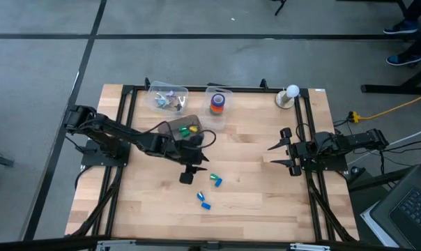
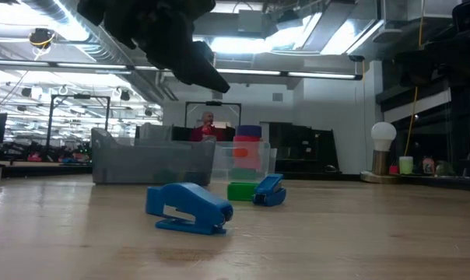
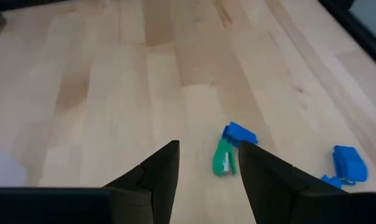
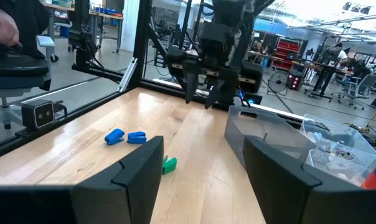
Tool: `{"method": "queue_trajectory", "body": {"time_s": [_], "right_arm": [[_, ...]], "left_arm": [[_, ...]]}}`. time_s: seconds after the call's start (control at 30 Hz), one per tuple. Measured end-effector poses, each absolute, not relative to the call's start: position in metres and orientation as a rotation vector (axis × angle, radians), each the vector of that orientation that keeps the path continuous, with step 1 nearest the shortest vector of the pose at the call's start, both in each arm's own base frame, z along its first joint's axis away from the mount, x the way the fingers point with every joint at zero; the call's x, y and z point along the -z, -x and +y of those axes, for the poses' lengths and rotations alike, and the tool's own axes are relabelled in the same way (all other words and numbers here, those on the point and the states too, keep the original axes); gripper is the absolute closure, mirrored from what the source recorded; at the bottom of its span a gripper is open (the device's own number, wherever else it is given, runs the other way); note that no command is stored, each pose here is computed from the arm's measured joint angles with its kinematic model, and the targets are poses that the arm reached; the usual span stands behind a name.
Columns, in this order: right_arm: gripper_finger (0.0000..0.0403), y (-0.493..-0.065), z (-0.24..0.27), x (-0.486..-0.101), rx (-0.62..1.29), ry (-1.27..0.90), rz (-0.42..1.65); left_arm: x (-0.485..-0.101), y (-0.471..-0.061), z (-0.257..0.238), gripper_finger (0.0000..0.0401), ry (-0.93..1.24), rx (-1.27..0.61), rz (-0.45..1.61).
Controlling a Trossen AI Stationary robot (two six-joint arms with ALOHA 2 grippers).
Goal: Pick and place Stapler, Stapler remover, tape
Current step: Put the green stapler into the black bin
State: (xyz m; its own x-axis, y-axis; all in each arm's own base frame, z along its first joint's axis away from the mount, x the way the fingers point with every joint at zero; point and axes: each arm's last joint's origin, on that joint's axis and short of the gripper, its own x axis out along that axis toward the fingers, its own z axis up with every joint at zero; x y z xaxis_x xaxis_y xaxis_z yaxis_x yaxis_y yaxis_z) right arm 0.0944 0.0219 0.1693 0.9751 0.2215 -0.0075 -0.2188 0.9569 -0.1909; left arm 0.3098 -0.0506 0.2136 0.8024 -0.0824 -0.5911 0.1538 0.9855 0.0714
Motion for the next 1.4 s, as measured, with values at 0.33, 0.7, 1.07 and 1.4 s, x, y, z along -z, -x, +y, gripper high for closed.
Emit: {"method": "queue_trajectory", "body": {"time_s": [0.33,0.7,1.07,1.4], "right_arm": [[0.0178,-0.094,0.022,-0.169,-0.223,0.192,-0.014],[0.0178,-0.094,0.022,-0.169,-0.223,0.192,-0.014],[0.0178,-0.094,0.022,-0.169,-0.223,0.192,-0.014],[0.0178,-0.094,0.022,-0.169,-0.224,0.192,-0.014]], "left_arm": [[-0.214,-0.309,-0.056,0.0210,-0.137,0.078,0.624],[-0.213,-0.327,-0.058,0.0191,-0.154,0.060,0.647],[-0.181,-0.365,-0.067,0.0191,-0.265,0.187,0.803],[-0.155,-0.377,-0.069,0.0191,-0.242,0.263,0.868]]}}
